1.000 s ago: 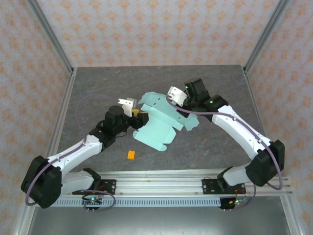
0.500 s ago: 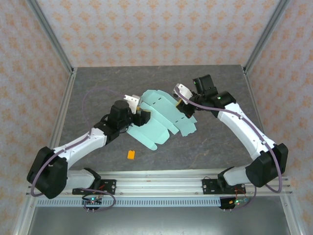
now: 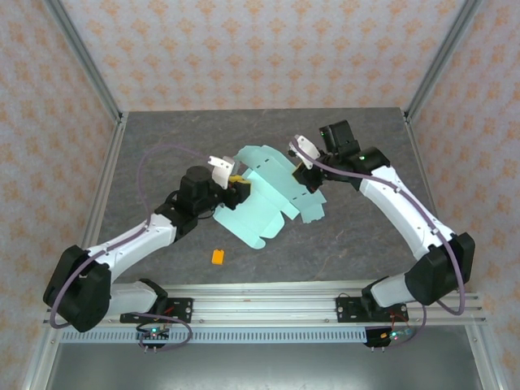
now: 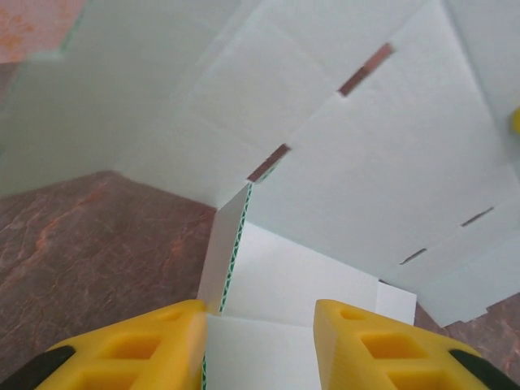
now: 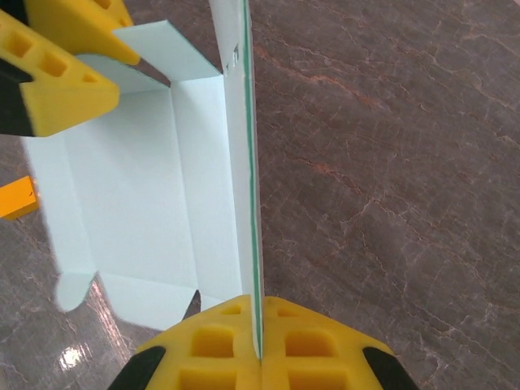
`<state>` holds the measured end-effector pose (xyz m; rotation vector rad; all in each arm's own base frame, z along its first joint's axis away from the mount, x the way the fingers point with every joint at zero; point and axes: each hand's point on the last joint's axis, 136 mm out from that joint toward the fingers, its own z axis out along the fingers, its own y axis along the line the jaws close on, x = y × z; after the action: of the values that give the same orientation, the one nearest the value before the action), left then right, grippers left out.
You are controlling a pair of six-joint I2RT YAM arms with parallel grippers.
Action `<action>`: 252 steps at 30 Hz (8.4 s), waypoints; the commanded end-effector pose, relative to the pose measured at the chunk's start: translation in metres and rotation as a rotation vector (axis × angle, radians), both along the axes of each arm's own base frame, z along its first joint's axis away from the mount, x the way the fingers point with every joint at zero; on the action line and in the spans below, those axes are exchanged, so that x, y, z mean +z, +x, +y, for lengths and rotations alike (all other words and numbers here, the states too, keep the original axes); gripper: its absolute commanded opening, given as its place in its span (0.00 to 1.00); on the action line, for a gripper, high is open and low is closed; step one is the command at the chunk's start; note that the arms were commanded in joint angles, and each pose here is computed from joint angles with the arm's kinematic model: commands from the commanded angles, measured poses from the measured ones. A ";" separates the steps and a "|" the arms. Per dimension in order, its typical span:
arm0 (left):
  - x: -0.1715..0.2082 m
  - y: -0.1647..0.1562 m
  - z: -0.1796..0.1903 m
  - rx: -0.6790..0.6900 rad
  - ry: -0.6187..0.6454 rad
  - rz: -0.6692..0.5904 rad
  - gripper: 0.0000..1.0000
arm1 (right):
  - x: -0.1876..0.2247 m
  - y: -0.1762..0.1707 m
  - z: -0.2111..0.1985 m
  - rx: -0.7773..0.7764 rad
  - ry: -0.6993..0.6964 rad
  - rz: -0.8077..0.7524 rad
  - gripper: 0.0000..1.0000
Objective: Fold the paper box
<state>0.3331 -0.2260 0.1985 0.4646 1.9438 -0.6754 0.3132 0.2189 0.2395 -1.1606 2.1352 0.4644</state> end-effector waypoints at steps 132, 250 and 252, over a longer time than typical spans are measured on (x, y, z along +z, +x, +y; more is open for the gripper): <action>0.026 -0.003 -0.007 -0.126 0.087 0.073 0.46 | 0.005 0.010 0.008 0.016 -0.045 0.131 0.00; -0.106 0.098 0.032 0.006 0.115 0.397 0.57 | -0.082 0.098 -0.015 0.080 -0.775 -0.926 0.00; -0.106 0.095 0.030 -0.030 0.127 0.394 0.57 | -0.087 0.099 -0.015 0.082 -0.784 -0.938 0.00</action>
<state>0.4344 -0.1929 0.0907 0.3463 2.3669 -0.6727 0.4059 0.2044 0.1507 -1.4911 1.4491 -0.7934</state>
